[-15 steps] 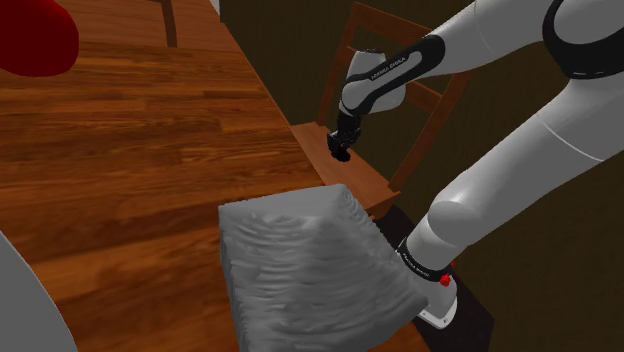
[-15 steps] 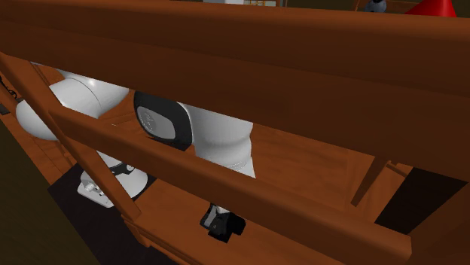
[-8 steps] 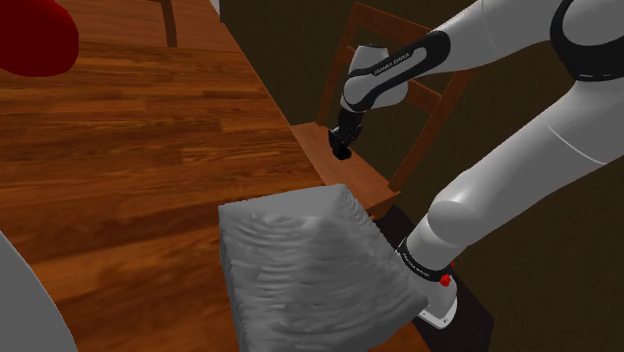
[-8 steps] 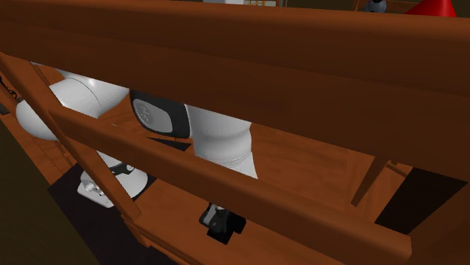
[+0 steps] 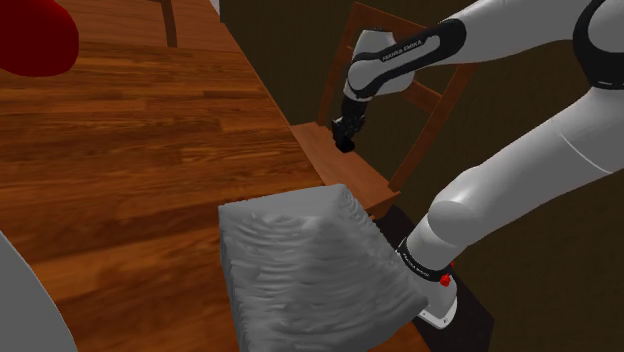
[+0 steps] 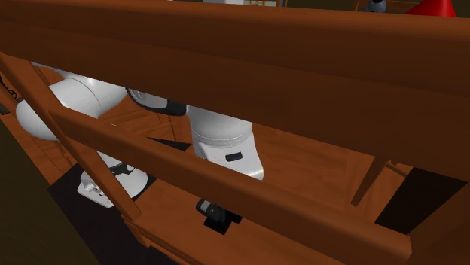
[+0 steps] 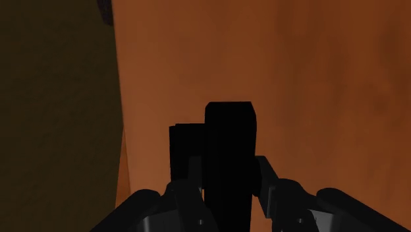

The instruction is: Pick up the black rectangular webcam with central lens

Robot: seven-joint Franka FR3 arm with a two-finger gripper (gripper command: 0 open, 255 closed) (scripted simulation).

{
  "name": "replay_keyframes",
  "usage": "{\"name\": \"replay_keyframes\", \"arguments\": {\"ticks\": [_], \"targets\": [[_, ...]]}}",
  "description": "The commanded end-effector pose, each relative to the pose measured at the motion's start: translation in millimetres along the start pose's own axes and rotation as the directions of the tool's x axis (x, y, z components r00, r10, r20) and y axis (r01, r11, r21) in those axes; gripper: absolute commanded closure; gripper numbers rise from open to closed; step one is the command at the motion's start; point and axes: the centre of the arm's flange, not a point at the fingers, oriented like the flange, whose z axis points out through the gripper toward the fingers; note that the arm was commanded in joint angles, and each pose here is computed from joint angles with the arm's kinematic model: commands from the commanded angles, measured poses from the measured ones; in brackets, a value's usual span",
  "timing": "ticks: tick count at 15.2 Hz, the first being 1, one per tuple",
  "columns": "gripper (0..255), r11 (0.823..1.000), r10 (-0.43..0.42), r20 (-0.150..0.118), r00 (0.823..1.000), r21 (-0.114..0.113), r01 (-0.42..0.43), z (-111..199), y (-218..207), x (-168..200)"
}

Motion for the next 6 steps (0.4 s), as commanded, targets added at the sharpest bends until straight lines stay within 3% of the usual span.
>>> {"name": "replay_keyframes", "arguments": {"ticks": [1,6], "targets": [[255,1.000,0.000,0.000,1.000,0.000,0.000,-12,0,0],[255,1.000,0.000,0.000,1.000,0.000,0.000,-28,1,0]]}}
